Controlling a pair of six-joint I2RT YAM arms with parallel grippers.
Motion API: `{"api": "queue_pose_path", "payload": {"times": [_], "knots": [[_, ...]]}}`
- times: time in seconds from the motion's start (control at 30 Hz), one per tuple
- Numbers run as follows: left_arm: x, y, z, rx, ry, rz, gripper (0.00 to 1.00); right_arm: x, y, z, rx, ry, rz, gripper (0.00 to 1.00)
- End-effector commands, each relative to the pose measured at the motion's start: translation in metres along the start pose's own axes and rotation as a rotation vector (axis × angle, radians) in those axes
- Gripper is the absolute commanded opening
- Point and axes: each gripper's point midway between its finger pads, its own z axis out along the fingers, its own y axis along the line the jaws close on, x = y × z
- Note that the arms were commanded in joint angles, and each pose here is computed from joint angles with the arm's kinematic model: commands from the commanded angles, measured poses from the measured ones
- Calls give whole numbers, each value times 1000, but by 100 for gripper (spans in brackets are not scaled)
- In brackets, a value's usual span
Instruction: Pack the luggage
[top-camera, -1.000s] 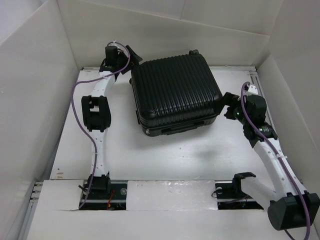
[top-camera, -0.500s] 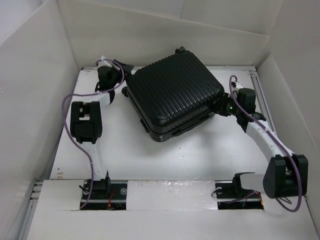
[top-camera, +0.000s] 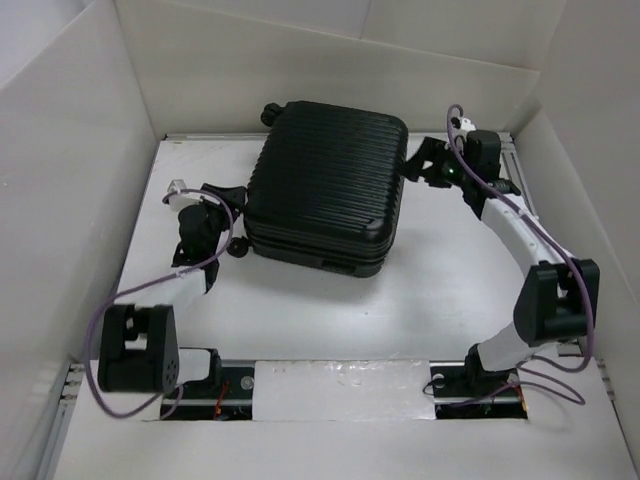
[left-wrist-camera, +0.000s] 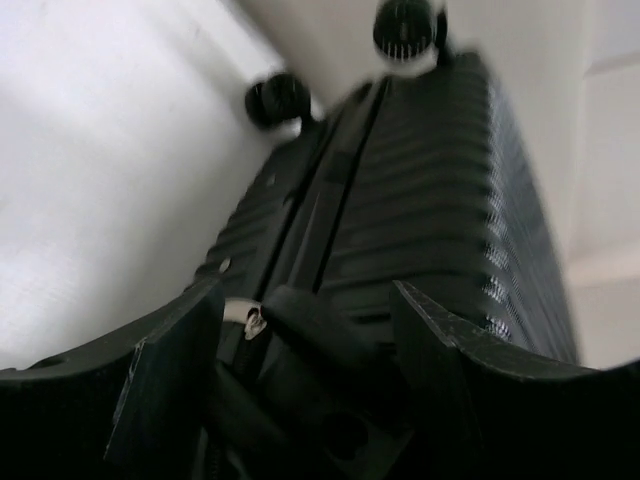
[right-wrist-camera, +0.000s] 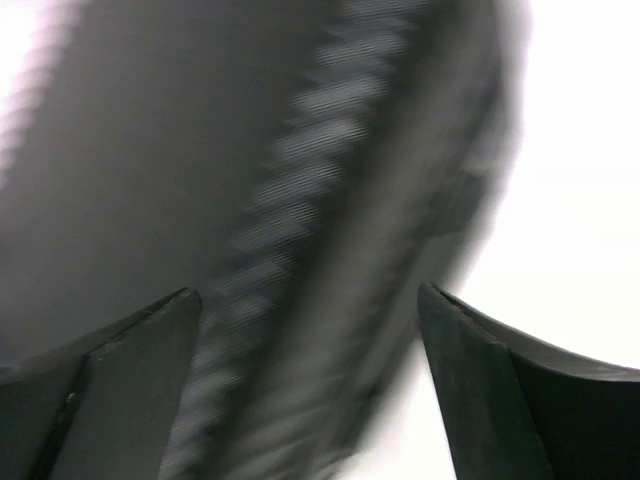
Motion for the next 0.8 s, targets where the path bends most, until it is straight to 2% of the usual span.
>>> {"api": "queue_pose_path", "payload": {"times": [0.0, 0.03, 0.07, 0.1, 0.13, 0.17, 0.2, 0.23, 0.3, 0.37, 0.4, 0.43, 0.47, 0.53, 0.57, 0.63, 0.77], "knots": [[-3, -63, -33, 98, 32, 167, 30, -11, 143, -61, -413, -82, -167, 100], [-14, -64, -39, 68, -4, 166, 33, -8, 136, -66, -346, -109, -170, 100], [-17, -64, -46, 44, -28, 167, 34, 17, 126, -67, -300, -81, -166, 100], [-19, -77, -63, 57, -49, 167, 36, 17, 132, -89, -295, -134, -202, 100], [-29, -80, -70, 37, -114, 176, 40, 34, 136, -94, -299, -123, -217, 100], [-25, -82, -79, 37, -117, 177, 40, 66, 117, -90, -248, -78, -201, 100], [-21, -82, -86, 39, -113, 178, 42, 73, 119, -103, -260, -105, -212, 100], [-16, -92, -101, 88, -89, 190, 42, 86, 118, -105, -268, -104, -217, 100], [-5, -86, -113, 120, -43, 233, 43, 122, 97, -110, -249, -79, -186, 100], [2, -86, -132, 171, -10, 232, 43, 133, 91, -116, -249, -106, -152, 93], [11, -73, -136, 158, 19, 239, 42, 148, 79, -116, -228, -98, -135, 88], [11, -73, -146, 184, 16, 235, 42, 140, 79, -127, -225, -157, -127, 69], [21, -70, -152, 204, 64, 241, 42, 137, 73, -131, -203, -190, -86, 60], [34, -55, -158, 190, 115, 268, 42, 129, 67, -140, -177, -252, -73, 54], [41, -47, -160, 176, 144, 283, 45, 121, 67, -146, -173, -293, -63, 54], [57, -50, -167, 219, 234, 297, 48, 114, 66, -145, -166, -294, -60, 54], [90, -46, -172, 271, 400, 297, 56, 133, 81, -115, -247, -137, -41, 58]]}}
